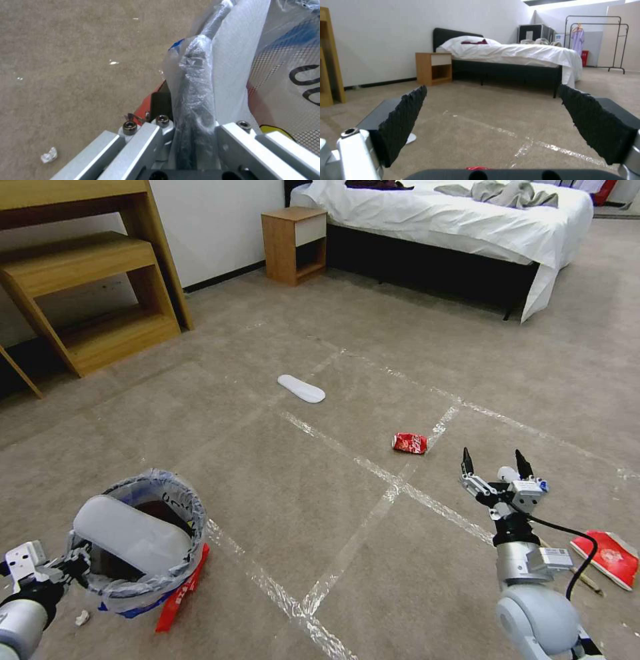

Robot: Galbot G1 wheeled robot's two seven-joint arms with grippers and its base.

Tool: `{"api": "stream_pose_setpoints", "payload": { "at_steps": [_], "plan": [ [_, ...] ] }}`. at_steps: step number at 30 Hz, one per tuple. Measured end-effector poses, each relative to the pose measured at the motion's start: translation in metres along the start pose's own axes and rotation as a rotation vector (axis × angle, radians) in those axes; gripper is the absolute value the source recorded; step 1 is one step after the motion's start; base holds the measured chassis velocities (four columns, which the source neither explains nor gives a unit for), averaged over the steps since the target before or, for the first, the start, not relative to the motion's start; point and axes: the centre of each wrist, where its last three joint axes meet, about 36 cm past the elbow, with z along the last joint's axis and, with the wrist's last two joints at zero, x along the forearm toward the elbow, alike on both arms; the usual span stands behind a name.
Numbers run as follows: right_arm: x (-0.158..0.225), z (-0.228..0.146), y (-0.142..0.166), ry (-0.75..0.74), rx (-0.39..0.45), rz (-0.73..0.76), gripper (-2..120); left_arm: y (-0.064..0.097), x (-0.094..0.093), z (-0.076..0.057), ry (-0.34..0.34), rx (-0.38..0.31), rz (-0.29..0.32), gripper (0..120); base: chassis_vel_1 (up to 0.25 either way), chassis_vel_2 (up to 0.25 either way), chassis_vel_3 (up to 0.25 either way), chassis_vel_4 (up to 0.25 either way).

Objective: Pick up the trash bin and place the garbage on the floor into it.

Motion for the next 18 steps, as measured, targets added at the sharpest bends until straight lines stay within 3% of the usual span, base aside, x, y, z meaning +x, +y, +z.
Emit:
{"api": "stream_pose_setpoints", "payload": {
  "at_steps": [18],
  "plan": [
    [0.0004,0.0013,0.0004,0.008,-0.001,0.003,99,0.002,0.0013,0.0031,0.002,0.004,-0.006,1,-0.061,0.063,0.075,-0.067]
  ]
}}
